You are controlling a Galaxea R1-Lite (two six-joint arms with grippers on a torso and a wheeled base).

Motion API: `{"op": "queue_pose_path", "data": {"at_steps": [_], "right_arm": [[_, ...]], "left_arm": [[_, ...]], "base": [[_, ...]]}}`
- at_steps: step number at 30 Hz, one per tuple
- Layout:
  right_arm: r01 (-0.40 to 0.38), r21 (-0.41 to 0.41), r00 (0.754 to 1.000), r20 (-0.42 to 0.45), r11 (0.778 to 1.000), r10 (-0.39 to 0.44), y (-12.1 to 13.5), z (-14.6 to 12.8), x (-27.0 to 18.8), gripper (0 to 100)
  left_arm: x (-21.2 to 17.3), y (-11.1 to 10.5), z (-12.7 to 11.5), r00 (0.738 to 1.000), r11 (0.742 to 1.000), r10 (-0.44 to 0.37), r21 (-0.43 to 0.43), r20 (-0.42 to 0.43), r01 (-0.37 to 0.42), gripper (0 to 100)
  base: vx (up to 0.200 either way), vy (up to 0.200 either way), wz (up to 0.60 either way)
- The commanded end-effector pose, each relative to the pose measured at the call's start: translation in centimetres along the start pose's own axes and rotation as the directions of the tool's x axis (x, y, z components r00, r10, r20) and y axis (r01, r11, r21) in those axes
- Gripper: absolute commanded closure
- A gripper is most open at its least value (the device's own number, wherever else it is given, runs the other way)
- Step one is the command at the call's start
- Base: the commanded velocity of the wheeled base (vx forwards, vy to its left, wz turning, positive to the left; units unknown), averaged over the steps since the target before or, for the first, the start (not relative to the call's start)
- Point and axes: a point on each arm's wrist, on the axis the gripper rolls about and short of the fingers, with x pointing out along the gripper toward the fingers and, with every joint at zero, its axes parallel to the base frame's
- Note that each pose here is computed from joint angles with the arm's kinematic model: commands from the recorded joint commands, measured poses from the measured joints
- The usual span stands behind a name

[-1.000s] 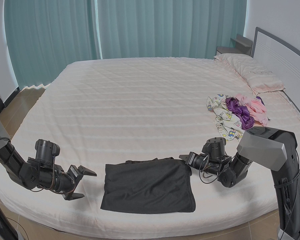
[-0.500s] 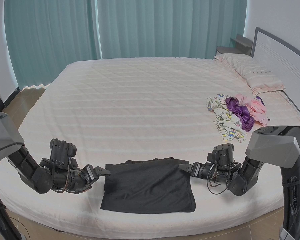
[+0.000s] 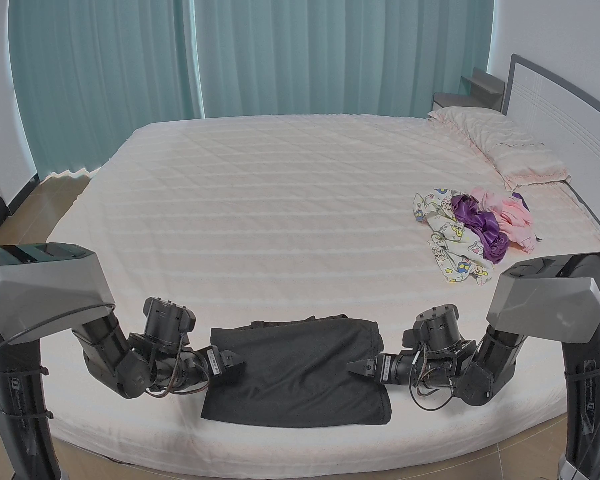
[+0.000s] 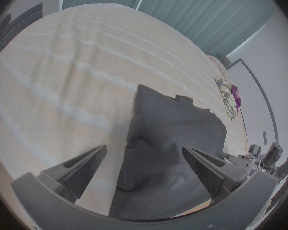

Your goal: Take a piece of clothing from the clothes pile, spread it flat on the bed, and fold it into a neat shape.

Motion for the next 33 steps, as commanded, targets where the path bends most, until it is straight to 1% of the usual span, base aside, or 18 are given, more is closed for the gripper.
{"op": "queue_pose_path", "data": {"at_steps": [1, 3, 5, 8, 10, 14, 16, 18, 19, 21, 24, 25, 26, 27, 33], "right_arm": [[-0.022, -0.019, 1.000, -0.016, 1.000, 0.022, 0.9, -0.4, 0.6, 0], [-0.037, -0.030, 0.999, -0.032, 0.999, 0.037, 1.5, -0.7, 1.1, 0], [-0.050, -0.039, 0.998, -0.047, 0.998, 0.048, 2.1, -0.8, 1.3, 0], [-0.041, -0.038, 0.997, -0.069, 0.998, 0.039, 2.4, -0.7, 1.6, 0], [-0.036, -0.035, 0.997, -0.076, 0.999, 0.034, 2.5, -0.5, 1.7, 0], [-0.029, -0.033, 0.998, -0.063, 0.999, 0.027, 2.7, -0.1, 1.7, 0], [-0.008, -0.030, 0.999, -0.054, 1.000, 0.006, 2.5, 0.0, 1.6, 0], [0.033, -0.031, 0.998, -0.047, 0.999, -0.035, 2.1, 0.3, 1.3, 0], [0.038, -0.028, 0.998, -0.047, 0.999, -0.039, 2.0, 0.4, 1.3, 0], [0.067, -0.029, 0.995, -0.067, 0.997, -0.069, 1.7, 0.4, 1.3, 0], [0.074, -0.049, 0.995, -0.068, 0.996, -0.077, 1.6, 0.4, 1.4, 0], [0.073, -0.063, 0.995, -0.067, 0.995, -0.078, 1.7, 0.3, 1.4, 0], [0.073, -0.063, 0.995, -0.067, 0.995, -0.078, 1.7, 0.3, 1.4, 0], [0.073, -0.072, 0.995, -0.066, 0.995, -0.077, 1.8, 0.3, 1.5, 0], [0.060, -0.077, 0.997, -0.053, 0.995, -0.065, 2.1, 0.7, 1.7, 0]], "left_arm": [[1.3, -0.3, -1.1, 0.999, 1.000, 0.007, 0.022, -0.033, -0.006, 0], [1.4, -0.5, -1.3, 0.999, 0.999, 0.005, 0.038, -0.037, -0.004, 0], [1.7, -0.5, -1.3, 0.999, 0.998, 0.020, 0.054, -0.028, -0.018, 0], [2.2, -0.8, -1.2, 1.000, 0.997, 0.030, 0.071, -0.007, -0.030, 0], [2.3, -1.2, -1.2, 1.000, 0.997, 0.024, 0.077, -0.002, -0.024, 0], [2.2, -1.9, -1.4, 1.000, 0.996, 0.007, 0.084, -0.003, -0.007, 0], [2.1, -2.0, -1.3, 1.000, 0.996, 0.005, 0.087, 0.002, -0.005, 0], [2.1, -2.1, -1.3, 1.000, 0.996, 0.001, 0.089, 0.008, -0.001, 0], [2.1, -2.0, -1.3, 1.000, 0.996, 0.002, 0.089, 0.009, -0.003, 0], [2.1, -2.0, -1.2, 0.999, 0.996, 0.007, 0.086, 0.041, -0.010, 0], [2.2, -2.1, -1.1, 0.998, 0.996, 0.010, 0.090, 0.064, -0.016, 0], [2.3, -2.1, -1.1, 0.996, 0.996, 0.014, 0.089, 0.085, -0.022, 0], [2.3, -2.1, -1.1, 0.996, 0.996, 0.014, 0.089, 0.085, -0.022, 0], [2.4, -2.1, -1.0, 0.994, 0.996, 0.017, 0.089, 0.108, -0.027, 0], [2.1, -2.2, -0.8, 0.992, 0.996, 0.011, 0.090, 0.128, -0.022, 0]], "base": [[0.000, 0.000, 0.00], [0.000, 0.000, 0.00], [0.000, 0.000, 0.00], [0.000, 0.000, 0.00], [0.000, 0.000, 0.00], [0.000, 0.000, 0.00], [0.000, 0.000, 0.00], [0.000, 0.000, 0.00], [0.000, 0.000, 0.00], [0.000, 0.000, 0.00], [0.000, 0.000, 0.00], [0.000, 0.000, 0.00], [0.000, 0.000, 0.00], [0.000, 0.000, 0.00], [0.000, 0.000, 0.00]]}}
